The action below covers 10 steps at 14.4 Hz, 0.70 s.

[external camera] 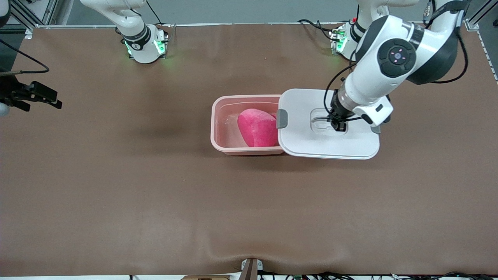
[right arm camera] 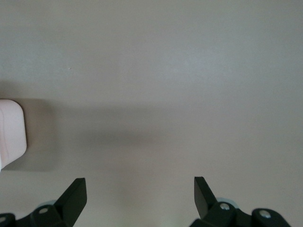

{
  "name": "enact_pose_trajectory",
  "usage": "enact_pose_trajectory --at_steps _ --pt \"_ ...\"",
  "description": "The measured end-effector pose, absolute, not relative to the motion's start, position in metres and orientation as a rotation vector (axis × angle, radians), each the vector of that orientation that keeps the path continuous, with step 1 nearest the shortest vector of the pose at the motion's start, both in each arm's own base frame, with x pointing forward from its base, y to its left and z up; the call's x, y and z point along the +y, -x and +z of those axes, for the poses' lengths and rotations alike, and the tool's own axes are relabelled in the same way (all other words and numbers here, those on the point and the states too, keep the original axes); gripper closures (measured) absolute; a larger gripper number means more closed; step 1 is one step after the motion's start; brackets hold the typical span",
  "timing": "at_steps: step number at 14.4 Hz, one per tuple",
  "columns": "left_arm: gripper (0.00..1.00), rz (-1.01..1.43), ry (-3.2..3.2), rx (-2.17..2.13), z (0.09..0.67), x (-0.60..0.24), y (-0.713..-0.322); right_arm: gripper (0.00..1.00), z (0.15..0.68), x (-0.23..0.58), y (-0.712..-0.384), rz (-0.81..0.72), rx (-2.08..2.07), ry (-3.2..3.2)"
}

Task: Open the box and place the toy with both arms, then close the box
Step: 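Carry the lid over the box and lower it with the left gripper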

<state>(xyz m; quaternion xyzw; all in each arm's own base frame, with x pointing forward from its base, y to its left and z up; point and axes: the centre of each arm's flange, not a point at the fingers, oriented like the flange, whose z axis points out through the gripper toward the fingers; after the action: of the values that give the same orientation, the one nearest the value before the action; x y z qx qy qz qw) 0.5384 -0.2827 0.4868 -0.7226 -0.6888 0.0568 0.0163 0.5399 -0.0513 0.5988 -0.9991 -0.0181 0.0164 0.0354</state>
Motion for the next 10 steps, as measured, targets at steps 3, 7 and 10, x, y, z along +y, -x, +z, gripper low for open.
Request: enact_pose_trajectory --at_steps 3,7,10 --pt "0.93 0.190 2.237 -2.146 0.478 -0.310 -0.531 0.00 0.608 -0.039 -0.542 0.026 -0.020 3.073" --pt "0.93 0.198 2.207 -2.192 0.467 -0.347 -0.521 0.00 0.613 -0.032 -0.542 0.015 0.018 3.075" --pt "0.93 0.212 2.192 -2.208 0.461 -0.368 -0.517 0.00 0.621 -0.022 -0.543 0.003 0.012 3.076"
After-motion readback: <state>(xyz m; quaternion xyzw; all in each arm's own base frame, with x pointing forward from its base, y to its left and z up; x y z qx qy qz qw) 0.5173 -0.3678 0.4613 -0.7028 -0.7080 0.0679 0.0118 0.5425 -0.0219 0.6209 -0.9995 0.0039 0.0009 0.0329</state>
